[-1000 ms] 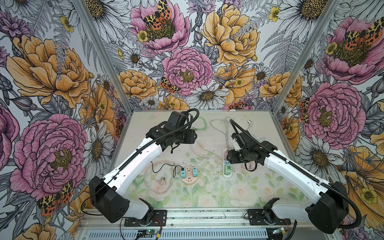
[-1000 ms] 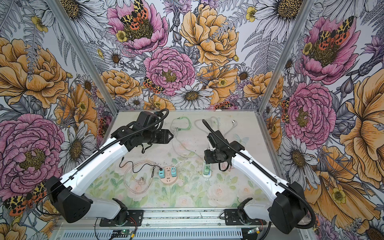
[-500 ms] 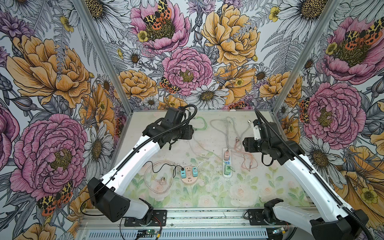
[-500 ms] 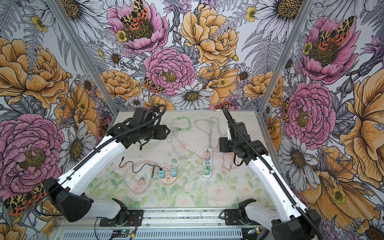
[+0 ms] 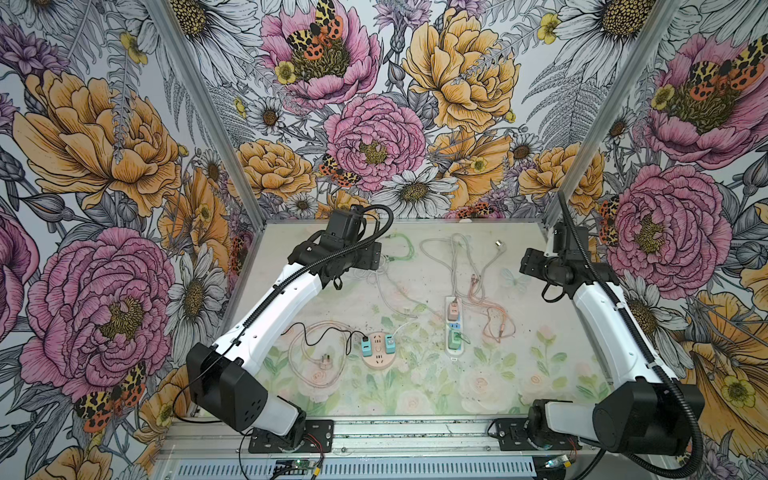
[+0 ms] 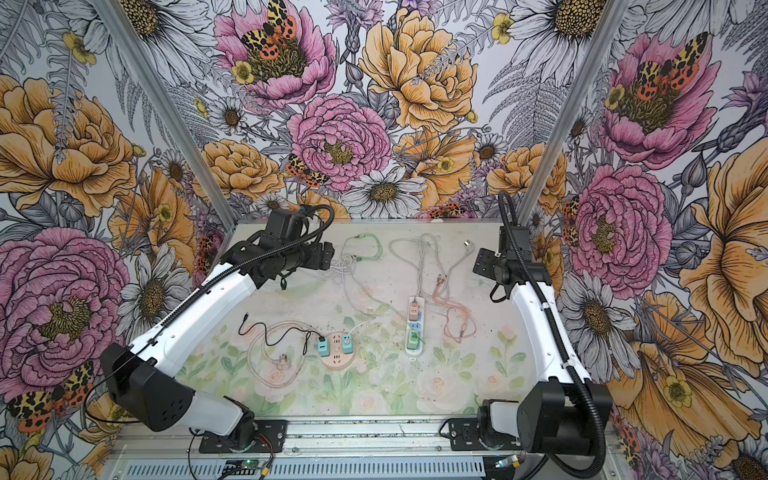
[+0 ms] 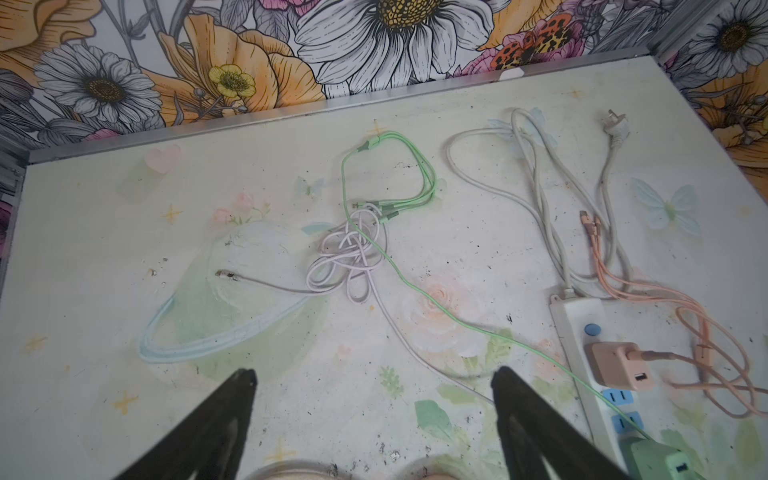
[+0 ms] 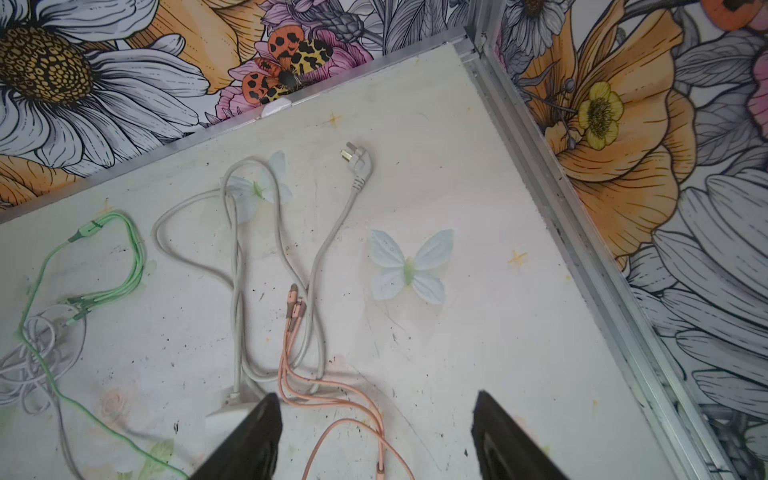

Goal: Insert the plug

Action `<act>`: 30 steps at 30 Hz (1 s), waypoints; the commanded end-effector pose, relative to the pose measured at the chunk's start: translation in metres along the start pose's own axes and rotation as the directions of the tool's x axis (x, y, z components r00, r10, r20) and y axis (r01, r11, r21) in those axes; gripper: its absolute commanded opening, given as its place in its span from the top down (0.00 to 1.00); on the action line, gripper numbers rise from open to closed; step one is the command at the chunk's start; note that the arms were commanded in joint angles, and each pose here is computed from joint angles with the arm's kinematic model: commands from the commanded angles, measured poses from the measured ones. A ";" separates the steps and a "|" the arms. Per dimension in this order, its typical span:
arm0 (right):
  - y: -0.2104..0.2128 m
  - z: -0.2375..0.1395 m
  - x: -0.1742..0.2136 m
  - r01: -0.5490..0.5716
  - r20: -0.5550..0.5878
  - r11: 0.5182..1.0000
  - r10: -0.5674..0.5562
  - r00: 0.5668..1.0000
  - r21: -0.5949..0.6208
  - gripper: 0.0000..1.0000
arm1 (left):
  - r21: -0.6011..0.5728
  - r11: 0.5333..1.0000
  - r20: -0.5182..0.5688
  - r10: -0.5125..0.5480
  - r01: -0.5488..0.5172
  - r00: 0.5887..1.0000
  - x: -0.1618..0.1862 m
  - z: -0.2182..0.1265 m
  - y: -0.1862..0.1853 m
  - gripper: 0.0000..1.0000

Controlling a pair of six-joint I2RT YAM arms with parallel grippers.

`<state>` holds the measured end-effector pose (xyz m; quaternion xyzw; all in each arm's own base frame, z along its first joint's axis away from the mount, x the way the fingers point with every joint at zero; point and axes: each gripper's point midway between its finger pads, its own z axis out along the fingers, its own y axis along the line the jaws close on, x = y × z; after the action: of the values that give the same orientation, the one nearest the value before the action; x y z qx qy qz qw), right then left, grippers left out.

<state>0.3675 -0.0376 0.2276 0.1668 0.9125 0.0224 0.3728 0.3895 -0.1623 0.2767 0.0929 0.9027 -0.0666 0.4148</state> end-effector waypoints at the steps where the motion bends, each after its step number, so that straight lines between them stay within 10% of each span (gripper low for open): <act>1: 0.006 -0.004 -0.036 -0.013 0.118 0.997 0.023 0.993 -0.078 0.25 | -0.066 0.996 0.099 -0.052 0.059 0.994 -0.017 -0.004 0.039 0.01; 16: -0.024 0.047 -0.037 0.023 0.281 0.999 -0.012 0.960 -0.036 0.17 | -0.236 0.885 0.368 -0.301 0.401 0.880 0.013 -0.009 0.197 0.01; 30: -0.019 0.067 0.003 0.112 0.516 0.988 -0.040 0.856 -0.109 0.01 | -0.377 0.840 0.451 -0.201 0.390 0.869 0.071 -0.001 0.226 0.01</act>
<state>0.3857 -0.0636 0.1175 0.1356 0.8437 0.0203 0.5189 0.3938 0.0524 0.1913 -0.1568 0.8274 0.0337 0.5382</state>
